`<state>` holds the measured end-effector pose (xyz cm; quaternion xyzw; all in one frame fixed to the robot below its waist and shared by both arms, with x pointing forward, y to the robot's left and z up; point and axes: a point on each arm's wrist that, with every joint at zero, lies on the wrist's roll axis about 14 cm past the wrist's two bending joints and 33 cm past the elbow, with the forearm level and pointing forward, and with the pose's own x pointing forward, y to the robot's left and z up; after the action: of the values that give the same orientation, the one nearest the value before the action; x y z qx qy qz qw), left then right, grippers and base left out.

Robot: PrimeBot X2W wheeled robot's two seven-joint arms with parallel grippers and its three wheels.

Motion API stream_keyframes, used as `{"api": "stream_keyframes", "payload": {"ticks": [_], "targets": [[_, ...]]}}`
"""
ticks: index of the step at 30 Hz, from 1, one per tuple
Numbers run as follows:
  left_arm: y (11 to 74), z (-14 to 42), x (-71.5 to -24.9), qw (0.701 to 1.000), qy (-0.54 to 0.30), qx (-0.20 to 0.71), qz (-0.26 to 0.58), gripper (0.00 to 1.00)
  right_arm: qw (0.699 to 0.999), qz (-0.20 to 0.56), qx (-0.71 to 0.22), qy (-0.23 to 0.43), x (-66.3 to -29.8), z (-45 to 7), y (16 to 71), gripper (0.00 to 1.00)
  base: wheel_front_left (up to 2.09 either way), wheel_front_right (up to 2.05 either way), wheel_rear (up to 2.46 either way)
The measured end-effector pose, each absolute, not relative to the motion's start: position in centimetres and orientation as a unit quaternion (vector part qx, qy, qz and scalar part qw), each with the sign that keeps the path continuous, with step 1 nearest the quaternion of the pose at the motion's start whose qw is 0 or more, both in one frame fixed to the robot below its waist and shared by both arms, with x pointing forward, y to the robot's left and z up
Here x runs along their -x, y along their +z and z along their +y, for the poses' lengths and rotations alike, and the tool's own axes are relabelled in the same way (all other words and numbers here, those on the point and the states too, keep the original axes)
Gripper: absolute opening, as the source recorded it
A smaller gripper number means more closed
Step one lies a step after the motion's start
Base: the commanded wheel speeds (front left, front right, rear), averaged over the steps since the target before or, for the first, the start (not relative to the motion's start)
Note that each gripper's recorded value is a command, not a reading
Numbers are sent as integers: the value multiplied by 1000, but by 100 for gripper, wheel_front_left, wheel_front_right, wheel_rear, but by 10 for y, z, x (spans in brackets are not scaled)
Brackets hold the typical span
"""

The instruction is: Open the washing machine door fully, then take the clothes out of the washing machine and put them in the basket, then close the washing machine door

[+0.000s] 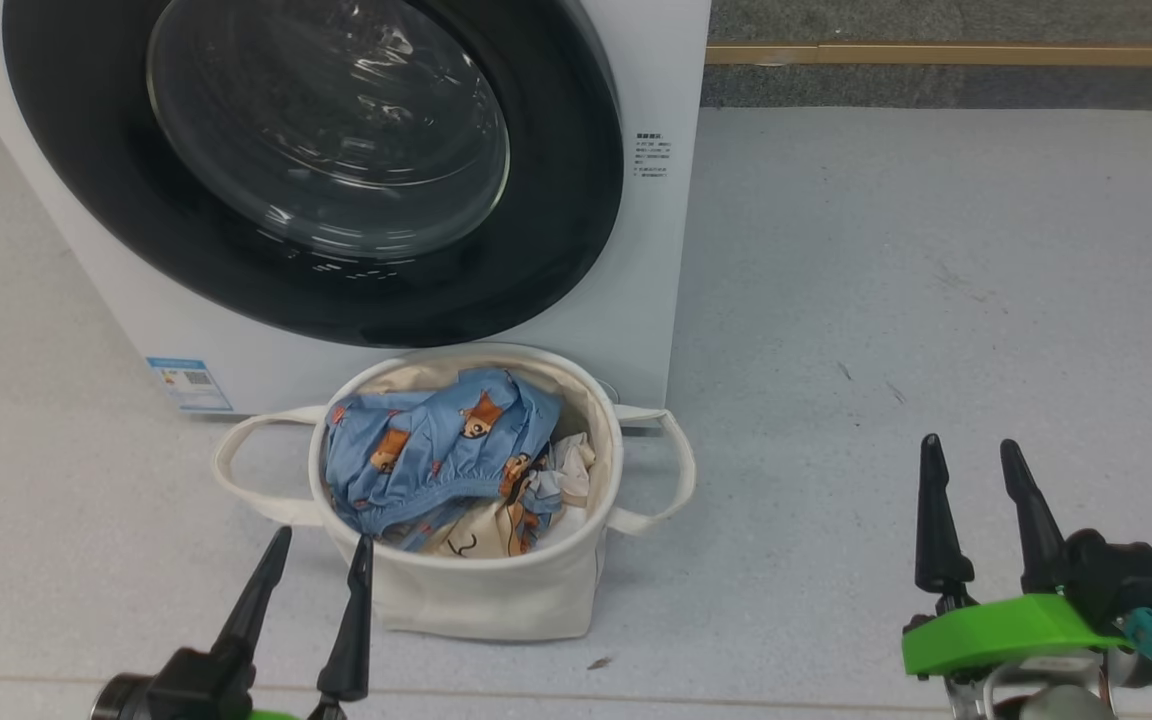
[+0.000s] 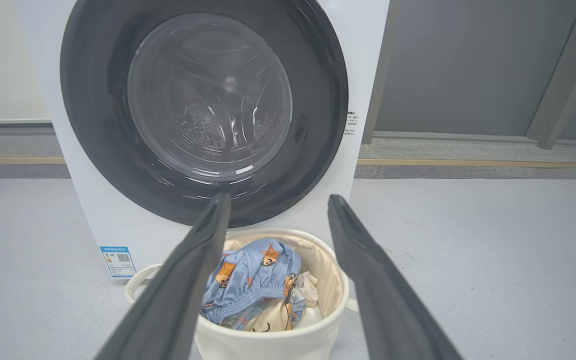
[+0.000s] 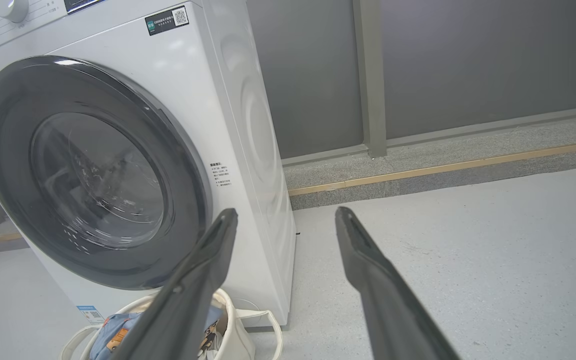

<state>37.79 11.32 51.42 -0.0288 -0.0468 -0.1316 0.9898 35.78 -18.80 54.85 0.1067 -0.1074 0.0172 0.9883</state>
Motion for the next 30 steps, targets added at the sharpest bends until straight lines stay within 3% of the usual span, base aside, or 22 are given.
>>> {"api": "stream_keyframes", "payload": {"ticks": [22,23,30], "targets": [[512,112,-377,990,-135,29,-44,100,989,-101,-108,19,-360,-186,544,100,0,0,0],[512,111,-377,989,-136,30,-43,0,989,-99,-108,19,-360,-186,543,0,0,0,0],[473,113,-363,990,-129,43,21,0,992,-36,-124,8,-348,-186,501,0,0,0,0]]}}
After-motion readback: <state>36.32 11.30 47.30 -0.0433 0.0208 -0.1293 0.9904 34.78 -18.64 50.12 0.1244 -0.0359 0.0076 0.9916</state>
